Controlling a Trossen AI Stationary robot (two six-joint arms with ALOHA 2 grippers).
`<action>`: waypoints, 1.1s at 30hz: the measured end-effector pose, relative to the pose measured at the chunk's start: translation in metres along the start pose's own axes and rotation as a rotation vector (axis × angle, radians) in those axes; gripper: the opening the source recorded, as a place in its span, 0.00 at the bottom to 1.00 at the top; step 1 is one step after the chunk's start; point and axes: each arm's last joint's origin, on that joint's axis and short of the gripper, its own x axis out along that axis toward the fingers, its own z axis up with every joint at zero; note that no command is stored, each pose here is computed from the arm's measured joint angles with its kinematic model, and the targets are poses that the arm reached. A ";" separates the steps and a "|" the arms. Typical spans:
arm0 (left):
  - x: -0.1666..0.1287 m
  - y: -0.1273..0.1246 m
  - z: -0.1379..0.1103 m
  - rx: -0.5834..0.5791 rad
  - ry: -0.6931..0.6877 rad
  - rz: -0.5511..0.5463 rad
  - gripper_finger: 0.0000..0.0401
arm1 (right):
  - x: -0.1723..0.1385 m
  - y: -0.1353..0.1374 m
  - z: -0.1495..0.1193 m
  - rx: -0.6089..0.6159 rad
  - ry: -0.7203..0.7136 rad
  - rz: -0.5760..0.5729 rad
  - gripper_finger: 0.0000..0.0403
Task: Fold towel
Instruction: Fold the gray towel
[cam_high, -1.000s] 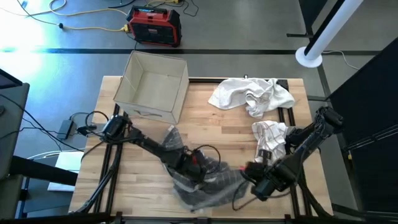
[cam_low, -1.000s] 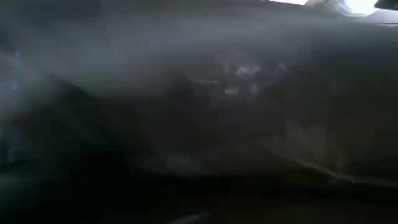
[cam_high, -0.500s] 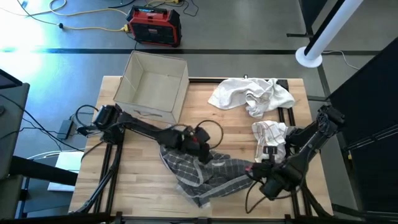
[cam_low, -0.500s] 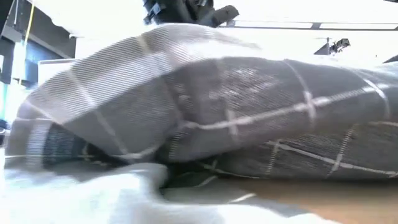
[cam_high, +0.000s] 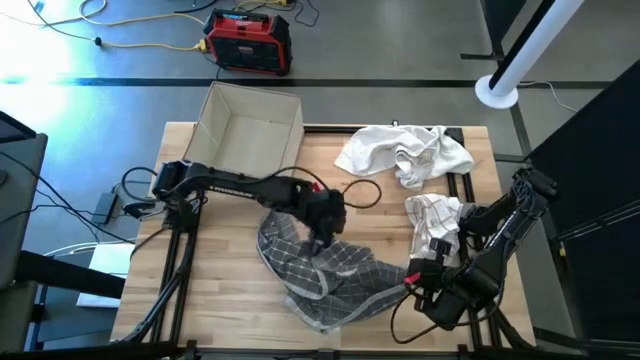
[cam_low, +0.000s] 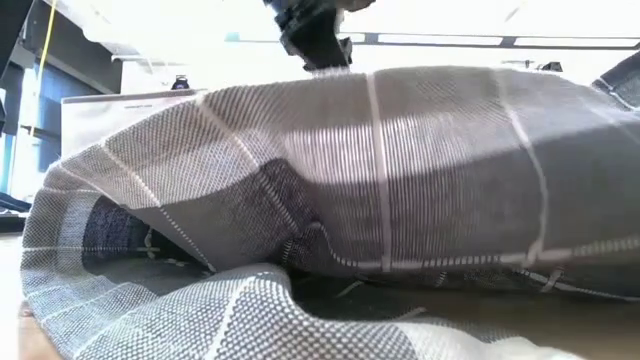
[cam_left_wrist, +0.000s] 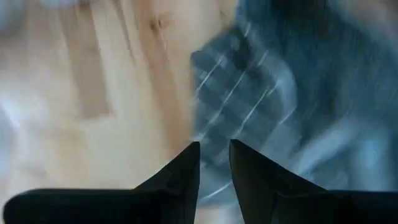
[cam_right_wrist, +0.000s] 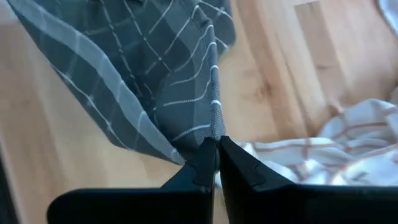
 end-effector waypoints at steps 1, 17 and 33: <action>-0.002 0.001 -0.001 0.147 0.028 0.011 0.19 | 0.000 0.001 0.001 0.014 -0.010 0.008 0.00; 0.036 -0.005 -0.009 1.075 0.164 -0.047 0.20 | 0.006 -0.002 0.011 0.150 0.045 0.026 0.00; 0.078 -0.016 -0.013 1.211 0.282 -0.046 0.20 | 0.011 -0.009 0.019 0.119 0.114 0.023 0.00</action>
